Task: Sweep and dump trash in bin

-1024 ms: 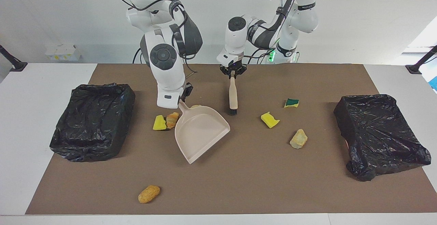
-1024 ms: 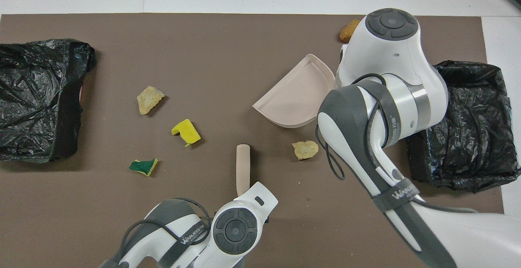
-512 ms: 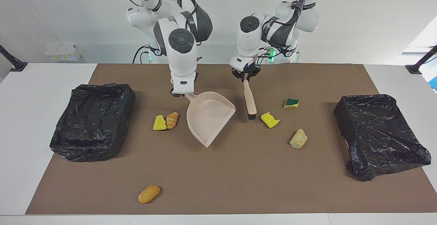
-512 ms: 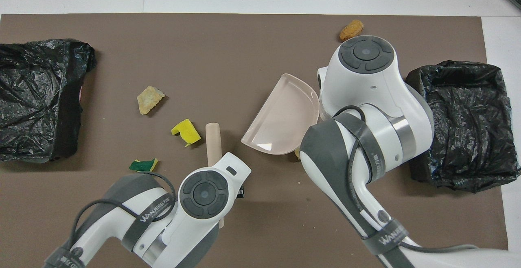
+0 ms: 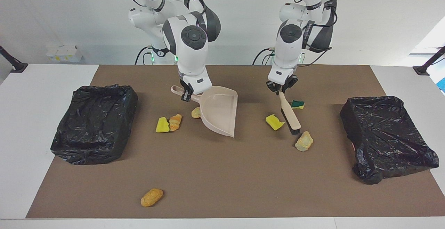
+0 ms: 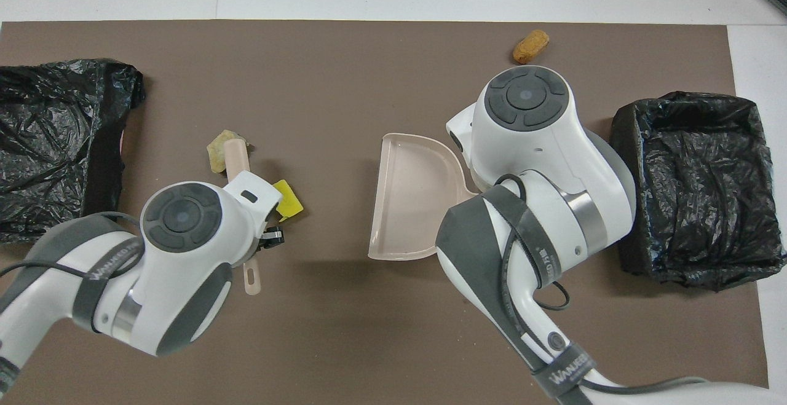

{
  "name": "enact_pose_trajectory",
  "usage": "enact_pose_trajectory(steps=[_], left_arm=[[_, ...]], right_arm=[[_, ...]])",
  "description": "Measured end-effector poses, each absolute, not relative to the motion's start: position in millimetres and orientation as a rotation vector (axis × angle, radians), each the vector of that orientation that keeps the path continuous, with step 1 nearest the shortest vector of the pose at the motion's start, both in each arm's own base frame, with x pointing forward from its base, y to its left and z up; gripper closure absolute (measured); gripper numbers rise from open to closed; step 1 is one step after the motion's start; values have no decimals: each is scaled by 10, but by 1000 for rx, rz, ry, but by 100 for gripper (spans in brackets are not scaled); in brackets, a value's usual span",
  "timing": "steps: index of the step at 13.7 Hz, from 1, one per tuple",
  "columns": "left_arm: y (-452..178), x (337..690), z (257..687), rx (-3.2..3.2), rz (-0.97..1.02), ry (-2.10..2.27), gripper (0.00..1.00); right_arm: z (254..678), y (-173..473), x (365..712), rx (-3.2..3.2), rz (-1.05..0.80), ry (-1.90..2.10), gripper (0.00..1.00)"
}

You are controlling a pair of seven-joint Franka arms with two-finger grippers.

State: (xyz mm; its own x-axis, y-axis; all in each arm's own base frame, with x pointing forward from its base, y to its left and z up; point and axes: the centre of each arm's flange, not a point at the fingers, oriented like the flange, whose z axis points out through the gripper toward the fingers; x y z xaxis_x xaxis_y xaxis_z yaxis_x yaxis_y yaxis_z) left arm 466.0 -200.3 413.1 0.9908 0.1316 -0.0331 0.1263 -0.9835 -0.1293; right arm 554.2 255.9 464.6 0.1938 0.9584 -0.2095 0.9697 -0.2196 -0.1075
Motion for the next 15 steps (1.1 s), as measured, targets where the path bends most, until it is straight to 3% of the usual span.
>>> enact_pose_trajectory(steps=[7, 10, 15], left_arm=[[-671, 5223, 4011, -3033, 41, -95, 74], [-543, 5273, 3907, -3020, 52, -22, 74], [-424, 5325, 3749, -3018, 81, 120, 74]], right_arm=[[4095, 2775, 5400, 2273, -298, 1997, 69], [3846, 2755, 5334, 2264, -297, 2011, 69], [3875, 2758, 5326, 2262, -287, 2012, 69]])
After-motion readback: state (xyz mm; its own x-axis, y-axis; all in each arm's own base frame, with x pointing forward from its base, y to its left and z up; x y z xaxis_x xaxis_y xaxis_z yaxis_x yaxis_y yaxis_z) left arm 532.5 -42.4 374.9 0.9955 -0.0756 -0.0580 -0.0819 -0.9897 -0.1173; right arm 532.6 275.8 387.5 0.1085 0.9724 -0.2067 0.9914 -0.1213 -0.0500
